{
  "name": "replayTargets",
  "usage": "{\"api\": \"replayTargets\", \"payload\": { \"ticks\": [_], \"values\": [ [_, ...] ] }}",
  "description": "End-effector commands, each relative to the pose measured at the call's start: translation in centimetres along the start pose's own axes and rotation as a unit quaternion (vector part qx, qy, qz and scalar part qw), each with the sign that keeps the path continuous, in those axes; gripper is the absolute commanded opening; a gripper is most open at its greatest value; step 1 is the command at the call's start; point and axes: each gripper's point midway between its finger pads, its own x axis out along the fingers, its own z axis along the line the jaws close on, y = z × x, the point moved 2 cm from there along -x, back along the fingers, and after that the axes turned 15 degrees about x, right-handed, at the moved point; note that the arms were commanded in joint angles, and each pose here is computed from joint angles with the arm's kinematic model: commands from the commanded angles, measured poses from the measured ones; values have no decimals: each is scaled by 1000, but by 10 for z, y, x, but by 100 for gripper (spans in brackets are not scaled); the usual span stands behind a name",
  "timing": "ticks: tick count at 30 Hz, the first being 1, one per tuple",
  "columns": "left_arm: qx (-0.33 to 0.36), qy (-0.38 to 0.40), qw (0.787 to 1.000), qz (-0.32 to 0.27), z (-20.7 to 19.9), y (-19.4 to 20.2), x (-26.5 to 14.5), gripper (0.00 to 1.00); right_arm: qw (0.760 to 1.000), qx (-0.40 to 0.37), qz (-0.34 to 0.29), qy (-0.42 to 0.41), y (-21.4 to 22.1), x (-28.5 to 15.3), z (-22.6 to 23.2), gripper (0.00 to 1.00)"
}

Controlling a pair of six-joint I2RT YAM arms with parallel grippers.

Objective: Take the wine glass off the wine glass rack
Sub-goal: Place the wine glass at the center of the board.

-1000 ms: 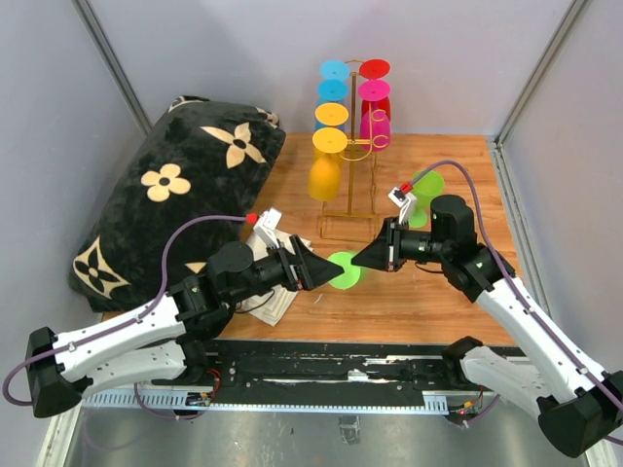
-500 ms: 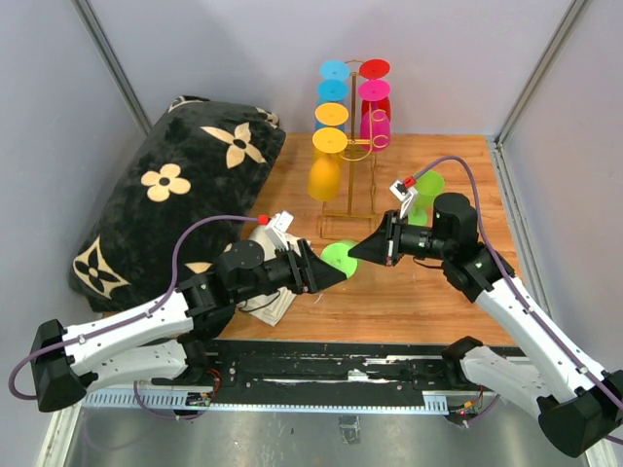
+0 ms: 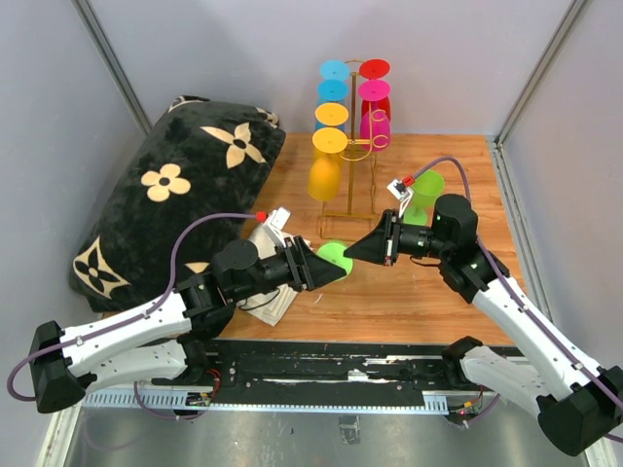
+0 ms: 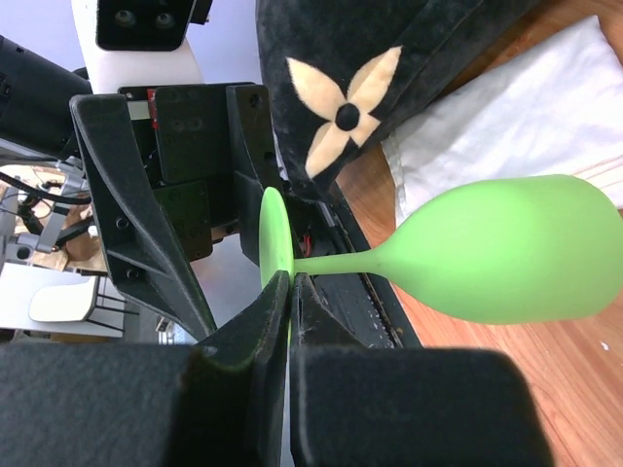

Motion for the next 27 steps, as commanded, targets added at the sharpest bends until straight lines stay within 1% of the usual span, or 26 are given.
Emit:
{"api": "replayTargets", "payload": {
  "ticks": [1,5,18,22,24,27],
  "values": [
    [-3,36,998,-45,-20,-23,-7,55,999,-11,-13,-34,-2,-1,14,1],
    [-4,34,998,-48,-20,-24,-10,51,998,-4,-35,-42,-7,-3,12,1],
    [1,31,998,-54,-21,-28,-15,28,996,-6,-68,-54,-17,-10,16,1],
    [0,27,998,-52,-21,-28,-13,24,996,-6,-70,-52,-18,-10,16,1],
    [1,26,998,-49,-21,-28,-12,20,996,-5,-74,-49,-18,-10,15,1],
    [4,26,999,-43,-21,-26,-11,18,996,-7,-83,-42,-20,-11,13,1]
  ]
}}
